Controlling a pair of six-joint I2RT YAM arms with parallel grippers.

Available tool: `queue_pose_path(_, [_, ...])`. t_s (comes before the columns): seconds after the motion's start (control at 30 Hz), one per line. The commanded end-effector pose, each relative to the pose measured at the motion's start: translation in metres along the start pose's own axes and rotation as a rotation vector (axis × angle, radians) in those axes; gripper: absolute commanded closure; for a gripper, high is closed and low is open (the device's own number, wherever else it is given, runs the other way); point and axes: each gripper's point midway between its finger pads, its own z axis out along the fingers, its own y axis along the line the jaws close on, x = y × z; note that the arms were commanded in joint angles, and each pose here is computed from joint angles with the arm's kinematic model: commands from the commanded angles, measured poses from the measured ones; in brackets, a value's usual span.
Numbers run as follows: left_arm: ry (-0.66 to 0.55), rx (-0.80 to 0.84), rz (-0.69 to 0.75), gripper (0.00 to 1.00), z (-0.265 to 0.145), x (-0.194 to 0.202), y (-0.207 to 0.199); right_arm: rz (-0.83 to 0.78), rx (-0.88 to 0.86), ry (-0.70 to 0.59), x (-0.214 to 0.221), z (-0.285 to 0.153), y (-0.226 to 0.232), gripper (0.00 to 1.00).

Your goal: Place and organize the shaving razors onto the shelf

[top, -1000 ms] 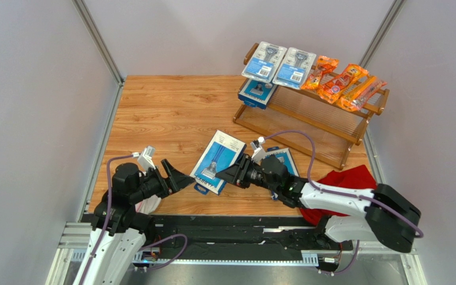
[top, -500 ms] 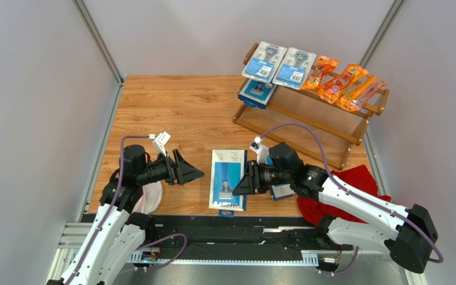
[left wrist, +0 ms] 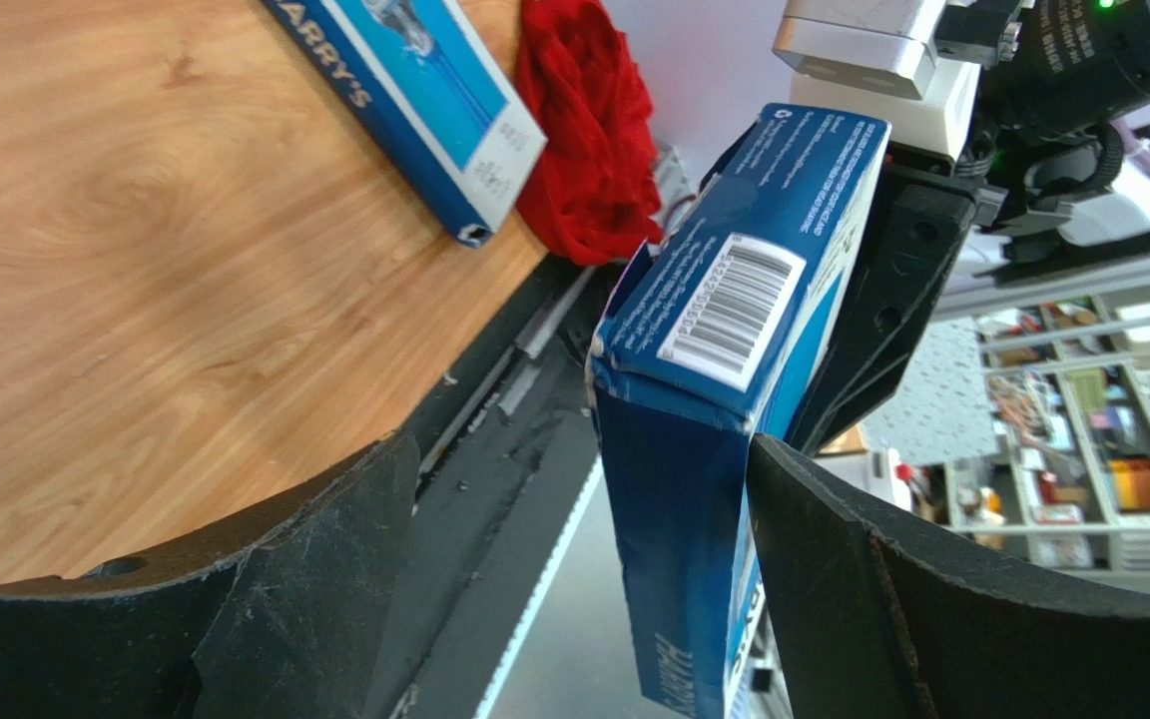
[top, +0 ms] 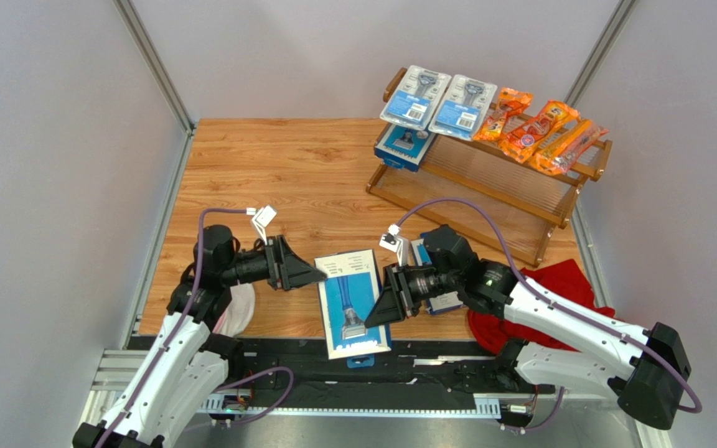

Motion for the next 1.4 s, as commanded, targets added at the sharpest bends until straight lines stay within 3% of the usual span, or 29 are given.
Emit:
queue_pose_path(0.0, [0.007, 0.124, 0.056, 0.17, 0.003, -0.003, -0.025, -0.139, -0.132, 0.000, -0.012, 0.003, 0.042, 0.94])
queue_pose_path(0.07, [0.028, 0.136, 0.066, 0.25, 0.005, 0.000, -0.028, -0.141, -0.134, 0.017, -0.009, 0.009, 0.043, 0.94])
queue_pose_path(0.1, [0.024, 0.151, 0.088, 0.38, 0.006, -0.001, -0.031, -0.146, -0.136, 0.017, -0.011, 0.010, 0.045, 0.94])
queue_pose_path(0.17, [0.036, 0.162, 0.093, 0.53, 0.008, 0.001, -0.035, -0.140, -0.124, 0.021, -0.011, 0.015, 0.043, 0.93])
queue_pose_path(0.2, [0.036, 0.163, 0.095, 0.67, 0.009, 0.001, -0.035, -0.143, -0.118, 0.019, -0.012, 0.016, 0.042, 0.93])
queue_pose_path(0.27, [0.038, 0.164, 0.097, 0.82, 0.009, 0.001, -0.037, -0.135, -0.083, -0.001, -0.015, 0.018, 0.037, 0.91])
queue_pose_path(0.3, [0.037, 0.159, 0.091, 0.96, 0.009, 0.001, -0.036, -0.126, -0.060, -0.011, -0.017, 0.018, 0.034, 0.91])
queue_pose_path(0.33, [0.033, 0.154, 0.090, 1.00, 0.010, 0.000, -0.035, -0.119, -0.042, -0.023, -0.018, 0.019, 0.030, 0.87])
queue_pose_path(0.4, [0.026, 0.146, 0.087, 1.00, 0.010, -0.001, -0.034, -0.105, -0.009, -0.074, -0.024, 0.016, 0.028, 0.77])
queue_pose_path(0.43, [0.023, 0.141, 0.080, 1.00, 0.011, -0.001, -0.033, -0.100, 0.001, -0.094, -0.026, 0.014, 0.027, 0.63])
queue_pose_path(0.53, [-0.002, 0.126, 0.064, 1.00, 0.012, -0.006, -0.031, -0.078, 0.033, -0.170, -0.031, 0.007, 0.023, 0.38])
queue_pose_path(0.63, [-0.040, 0.125, 0.045, 1.00, 0.014, -0.012, -0.031, -0.054, 0.055, -0.248, -0.030, -0.007, 0.020, 0.24])
queue_pose_path(0.73, [-0.069, 0.147, 0.037, 1.00, 0.015, -0.020, -0.036, -0.029, 0.068, -0.313, -0.024, -0.016, 0.009, 0.18])
queue_pose_path(1.1, [-0.054, 0.228, 0.026, 1.00, 0.025, -0.035, -0.049, 0.074, 0.076, -0.378, 0.007, -0.030, -0.022, 0.18])
queue_pose_path(1.2, [-0.051, 0.234, 0.034, 1.00, 0.025, -0.038, -0.051, 0.084, 0.071, -0.382, 0.009, -0.029, -0.026, 0.25])
queue_pose_path(1.37, [-0.043, 0.242, 0.035, 1.00, 0.028, -0.041, -0.054, 0.094, 0.045, -0.368, 0.009, -0.024, -0.024, 0.51])
